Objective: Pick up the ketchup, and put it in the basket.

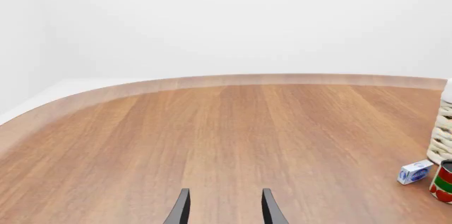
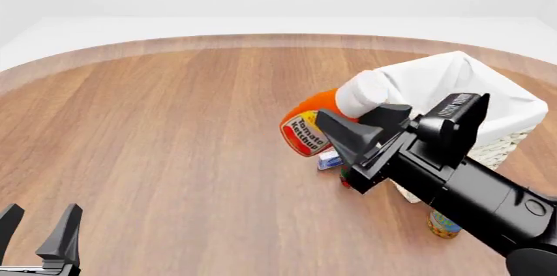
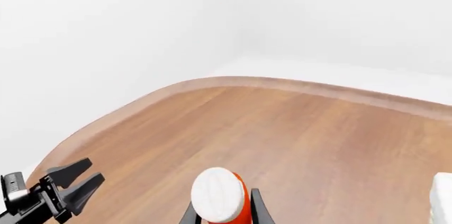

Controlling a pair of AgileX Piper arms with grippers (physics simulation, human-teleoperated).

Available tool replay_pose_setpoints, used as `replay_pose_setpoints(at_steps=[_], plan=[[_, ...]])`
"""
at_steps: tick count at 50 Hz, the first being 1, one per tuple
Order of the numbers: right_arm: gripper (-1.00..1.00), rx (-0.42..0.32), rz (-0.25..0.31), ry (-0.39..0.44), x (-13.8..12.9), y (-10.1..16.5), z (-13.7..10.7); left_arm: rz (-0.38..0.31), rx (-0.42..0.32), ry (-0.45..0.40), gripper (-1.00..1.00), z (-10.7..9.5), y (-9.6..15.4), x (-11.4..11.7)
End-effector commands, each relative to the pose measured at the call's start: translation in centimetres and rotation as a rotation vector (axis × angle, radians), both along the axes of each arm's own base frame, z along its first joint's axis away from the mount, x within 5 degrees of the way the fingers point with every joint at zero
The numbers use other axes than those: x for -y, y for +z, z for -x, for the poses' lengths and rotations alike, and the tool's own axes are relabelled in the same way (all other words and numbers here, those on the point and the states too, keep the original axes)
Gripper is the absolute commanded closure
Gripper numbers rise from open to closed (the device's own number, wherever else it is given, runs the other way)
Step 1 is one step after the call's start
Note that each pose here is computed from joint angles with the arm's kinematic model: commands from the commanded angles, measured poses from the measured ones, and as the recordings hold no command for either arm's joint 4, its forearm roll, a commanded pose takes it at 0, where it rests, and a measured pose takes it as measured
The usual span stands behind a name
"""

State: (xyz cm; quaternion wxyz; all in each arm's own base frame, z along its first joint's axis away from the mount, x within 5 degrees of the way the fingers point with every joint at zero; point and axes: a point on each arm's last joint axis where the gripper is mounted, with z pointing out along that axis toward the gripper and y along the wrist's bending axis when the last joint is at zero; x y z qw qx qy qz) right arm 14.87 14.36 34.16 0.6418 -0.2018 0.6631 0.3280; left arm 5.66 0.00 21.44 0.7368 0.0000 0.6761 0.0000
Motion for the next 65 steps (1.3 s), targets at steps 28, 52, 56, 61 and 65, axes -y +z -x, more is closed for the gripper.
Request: replay_pose_setpoints(at_steps=[28,52,56,61,65], plan=[[1.00,0.431,0.061,-0.485,9.9,1.6,2.0,0.000,0.000,0.000,-1.00,0.0,0.0,0.0],[1.00,0.315,0.082,-0.686,12.5,0.9,-2.0,0.000,0.000,0.000,-1.00,0.0,0.0,0.0],[1.00,0.318,0.088,-0.698,12.7,0.7,-2.5,0.000,0.000,0.000,-1.00,0.0,0.0,0.0],[1.00,0.248,0.085,-0.704,12.7,0.3,-4.4,0.000,0.000,0.000,-1.00,0.0,0.0,0.0],[1.00,0.217,0.090,-0.720,13.0,0.0,-5.5,0.000,0.000,0.000,-1.00,0.0,0.0,0.0]])
